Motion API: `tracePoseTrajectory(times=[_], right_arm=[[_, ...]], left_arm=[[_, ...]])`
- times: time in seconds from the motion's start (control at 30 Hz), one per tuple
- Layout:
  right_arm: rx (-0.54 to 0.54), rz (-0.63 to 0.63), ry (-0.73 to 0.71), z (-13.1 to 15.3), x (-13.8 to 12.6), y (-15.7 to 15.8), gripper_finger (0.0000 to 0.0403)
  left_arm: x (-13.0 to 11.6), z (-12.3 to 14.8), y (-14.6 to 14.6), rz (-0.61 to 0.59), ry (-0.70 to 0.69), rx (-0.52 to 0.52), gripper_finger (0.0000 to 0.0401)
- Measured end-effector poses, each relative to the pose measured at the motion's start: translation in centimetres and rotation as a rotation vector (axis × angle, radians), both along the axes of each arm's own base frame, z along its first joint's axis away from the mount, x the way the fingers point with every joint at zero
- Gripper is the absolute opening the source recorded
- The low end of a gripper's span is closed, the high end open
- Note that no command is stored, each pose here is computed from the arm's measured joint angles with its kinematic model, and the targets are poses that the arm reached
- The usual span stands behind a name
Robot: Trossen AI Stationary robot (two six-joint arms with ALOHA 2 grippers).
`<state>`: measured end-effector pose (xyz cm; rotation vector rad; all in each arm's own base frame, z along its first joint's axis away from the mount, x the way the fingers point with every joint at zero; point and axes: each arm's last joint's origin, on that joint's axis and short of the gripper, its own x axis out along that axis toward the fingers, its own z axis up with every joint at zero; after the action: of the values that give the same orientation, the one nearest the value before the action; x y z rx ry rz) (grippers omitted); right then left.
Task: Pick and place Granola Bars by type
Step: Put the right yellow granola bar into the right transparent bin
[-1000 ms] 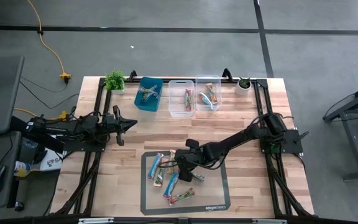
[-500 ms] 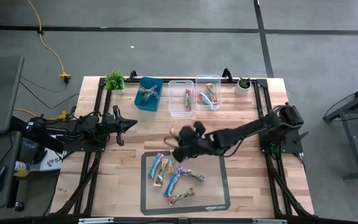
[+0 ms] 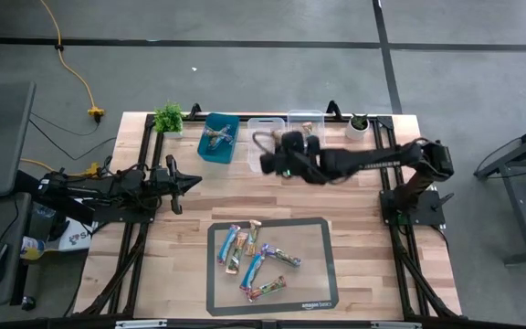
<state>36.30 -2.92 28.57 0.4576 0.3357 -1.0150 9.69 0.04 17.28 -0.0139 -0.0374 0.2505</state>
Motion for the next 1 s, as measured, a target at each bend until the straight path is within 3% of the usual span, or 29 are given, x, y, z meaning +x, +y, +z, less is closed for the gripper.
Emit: tracePoseTrajectory(times=[0.27,0.5,0.73,1.0], right_arm=[[0.191,-0.164,0.079,-1.8,-2.5,-8.4,0.0057],[0.275,-0.172,0.155,-2.4,-4.8,-14.1,0.0057],[0.352,-0.184,0.169,-3.6,-6.1,-17.4,0.0057],[0.504,-0.121,0.254,-8.4,-4.8,-18.3,0.0058]], left_arm=[[0.0,0.0,0.0,0.000,0.000,0.000,0.0000],[0.0,0.0,0.0,0.000,0.001,0.000,0.0000],[0.0,0.0,0.0,0.000,0.000,0.000,0.0000],[0.0,0.0,0.0,0.000,0.001,0.000,0.0000]])
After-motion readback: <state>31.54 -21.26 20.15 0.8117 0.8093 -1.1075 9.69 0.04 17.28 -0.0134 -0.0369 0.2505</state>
